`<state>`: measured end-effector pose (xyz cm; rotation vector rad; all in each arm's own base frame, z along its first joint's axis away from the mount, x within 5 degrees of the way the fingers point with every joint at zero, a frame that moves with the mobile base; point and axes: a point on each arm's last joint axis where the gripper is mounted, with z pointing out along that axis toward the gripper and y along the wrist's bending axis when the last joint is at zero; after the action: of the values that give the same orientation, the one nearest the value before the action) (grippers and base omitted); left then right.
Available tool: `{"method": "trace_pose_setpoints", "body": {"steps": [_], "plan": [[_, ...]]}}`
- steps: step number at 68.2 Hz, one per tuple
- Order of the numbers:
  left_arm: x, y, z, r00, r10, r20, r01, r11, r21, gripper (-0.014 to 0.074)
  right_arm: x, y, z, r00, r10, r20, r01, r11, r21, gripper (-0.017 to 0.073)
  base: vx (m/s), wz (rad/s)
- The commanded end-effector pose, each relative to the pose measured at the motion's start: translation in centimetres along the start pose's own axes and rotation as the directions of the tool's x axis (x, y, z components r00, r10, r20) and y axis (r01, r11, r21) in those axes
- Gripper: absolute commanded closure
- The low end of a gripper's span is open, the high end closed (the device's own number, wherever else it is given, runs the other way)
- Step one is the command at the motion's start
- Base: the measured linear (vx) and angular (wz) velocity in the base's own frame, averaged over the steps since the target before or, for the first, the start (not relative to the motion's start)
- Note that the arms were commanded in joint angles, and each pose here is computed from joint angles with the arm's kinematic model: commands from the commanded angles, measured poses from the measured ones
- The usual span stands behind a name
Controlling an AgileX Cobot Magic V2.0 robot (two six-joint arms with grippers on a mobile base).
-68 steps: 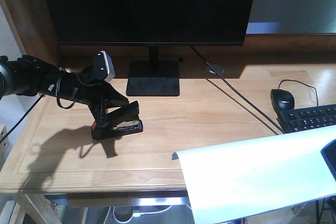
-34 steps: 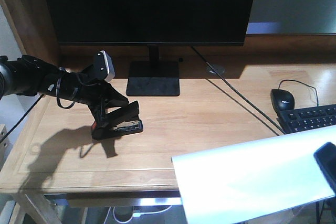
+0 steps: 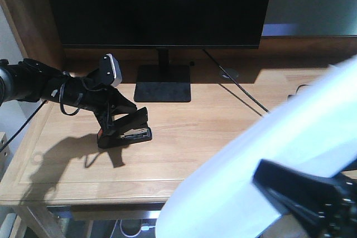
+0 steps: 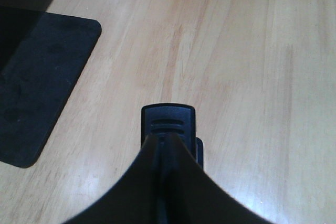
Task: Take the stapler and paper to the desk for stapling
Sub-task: 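Swing the right gripper with the white paper over the desk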
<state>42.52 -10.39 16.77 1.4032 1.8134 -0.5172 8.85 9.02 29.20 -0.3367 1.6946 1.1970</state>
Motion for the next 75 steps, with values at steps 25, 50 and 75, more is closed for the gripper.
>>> {"method": "trace_pose_setpoints", "body": {"steps": [25,50,75], "plan": [[-3.1,0.3,-1.6,0.997,0.018,0.080,-0.015,0.999,-0.039,0.0600,-1.2,-2.6,5.5,0.911,-0.108,-0.397,0.121,0.993,0.008,0.0561,0.00,0.00],[-3.1,0.3,-1.6,0.997,0.018,0.080,-0.015,0.999,-0.039,0.0600,-0.4,-5.1,9.2,0.837,-0.126,-0.532,0.093,0.992,-0.087,0.0561,0.00,0.00],[-3.1,0.3,-1.6,0.997,0.018,0.080,-0.015,0.999,-0.039,0.0600,0.5,-6.0,14.6,0.785,-0.178,-0.593,0.123,0.984,-0.133,0.0561,0.00,0.00]]}}
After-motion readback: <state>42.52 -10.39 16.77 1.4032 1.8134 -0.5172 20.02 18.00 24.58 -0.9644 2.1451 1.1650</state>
